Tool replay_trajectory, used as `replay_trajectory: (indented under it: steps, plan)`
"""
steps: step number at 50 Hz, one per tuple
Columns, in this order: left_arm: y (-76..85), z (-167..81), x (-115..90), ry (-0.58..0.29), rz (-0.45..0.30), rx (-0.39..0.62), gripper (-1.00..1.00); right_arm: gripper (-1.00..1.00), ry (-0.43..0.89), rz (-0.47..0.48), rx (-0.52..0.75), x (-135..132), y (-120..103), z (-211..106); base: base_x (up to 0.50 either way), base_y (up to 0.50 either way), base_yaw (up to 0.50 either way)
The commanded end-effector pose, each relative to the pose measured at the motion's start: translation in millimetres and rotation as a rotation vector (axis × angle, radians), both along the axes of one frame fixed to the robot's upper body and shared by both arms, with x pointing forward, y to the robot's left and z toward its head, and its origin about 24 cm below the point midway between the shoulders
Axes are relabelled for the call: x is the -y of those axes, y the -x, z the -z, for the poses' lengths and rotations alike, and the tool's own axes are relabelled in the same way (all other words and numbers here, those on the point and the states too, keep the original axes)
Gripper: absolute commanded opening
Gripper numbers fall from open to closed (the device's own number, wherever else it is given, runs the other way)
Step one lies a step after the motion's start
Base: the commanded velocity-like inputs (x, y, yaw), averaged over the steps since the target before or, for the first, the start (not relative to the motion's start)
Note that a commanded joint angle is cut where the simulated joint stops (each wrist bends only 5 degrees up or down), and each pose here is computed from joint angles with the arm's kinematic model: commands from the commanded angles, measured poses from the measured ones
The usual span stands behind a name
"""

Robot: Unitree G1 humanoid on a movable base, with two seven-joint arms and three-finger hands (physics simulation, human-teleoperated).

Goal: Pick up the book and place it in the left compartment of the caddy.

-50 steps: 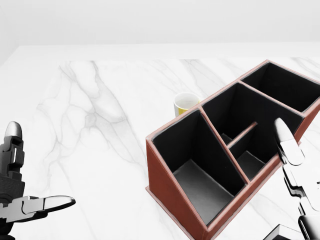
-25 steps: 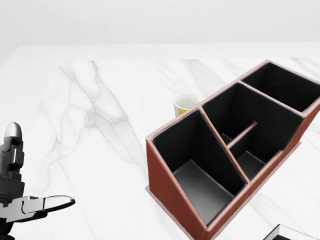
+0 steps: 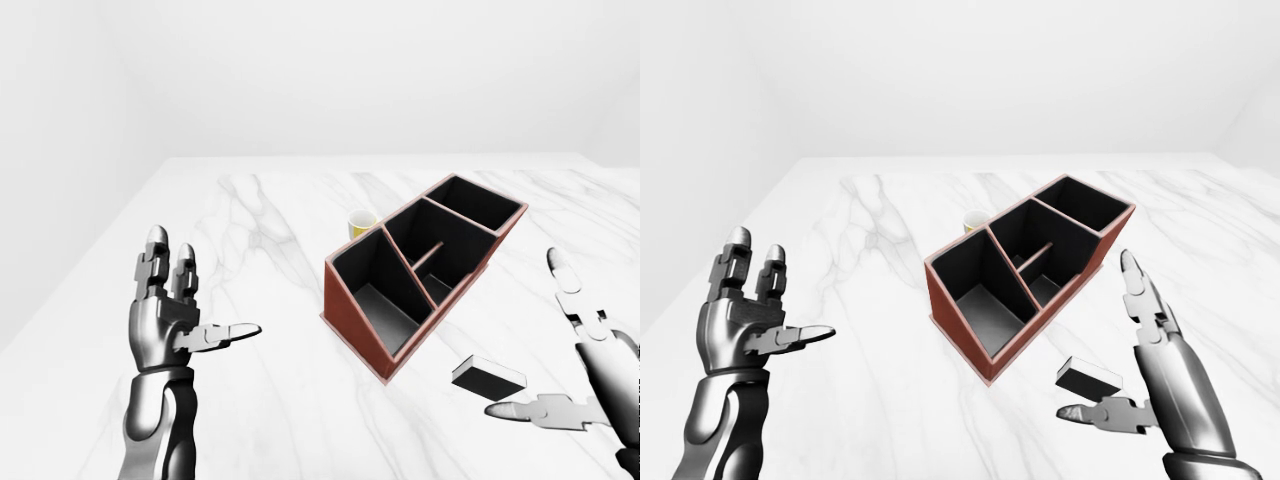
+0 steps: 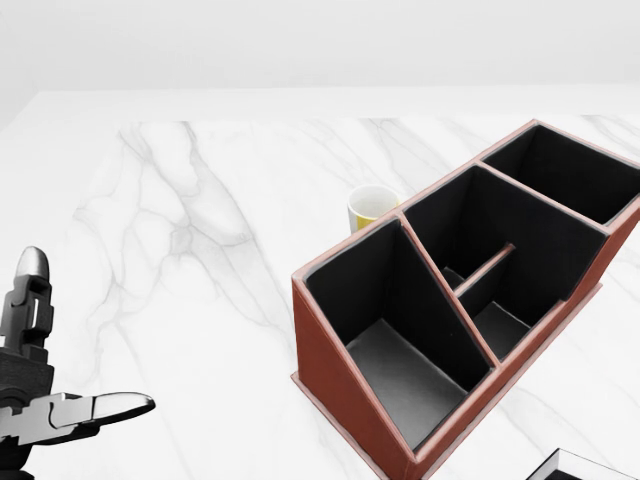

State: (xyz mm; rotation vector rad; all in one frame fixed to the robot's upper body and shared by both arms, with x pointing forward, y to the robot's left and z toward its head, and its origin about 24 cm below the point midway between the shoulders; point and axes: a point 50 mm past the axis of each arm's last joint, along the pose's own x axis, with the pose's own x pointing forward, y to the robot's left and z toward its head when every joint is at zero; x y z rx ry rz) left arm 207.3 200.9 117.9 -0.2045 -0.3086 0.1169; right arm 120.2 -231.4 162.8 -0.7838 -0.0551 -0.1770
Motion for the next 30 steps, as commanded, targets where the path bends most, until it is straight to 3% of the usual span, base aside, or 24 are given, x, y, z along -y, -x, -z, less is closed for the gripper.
replay_trajectory:
  steps: [1,12,30]
  plan:
    - [-0.4,0.8,0.5,0.0,0.001,-0.004,1.0,1.0,0.023,0.022,-0.048,5.9,-2.8,6.2,0.0,0.0,0.0]
    - [-0.8,2.1,2.0,-0.001,0.005,-0.01,1.0,1.0,-0.037,0.069,-0.132,15.6,1.2,25.3,0.0,0.0,0.0]
    - [-0.5,1.7,2.1,-0.001,0.004,-0.009,1.0,1.0,-0.049,0.029,-0.224,22.2,-17.2,46.4,0.0,0.0,0.0]
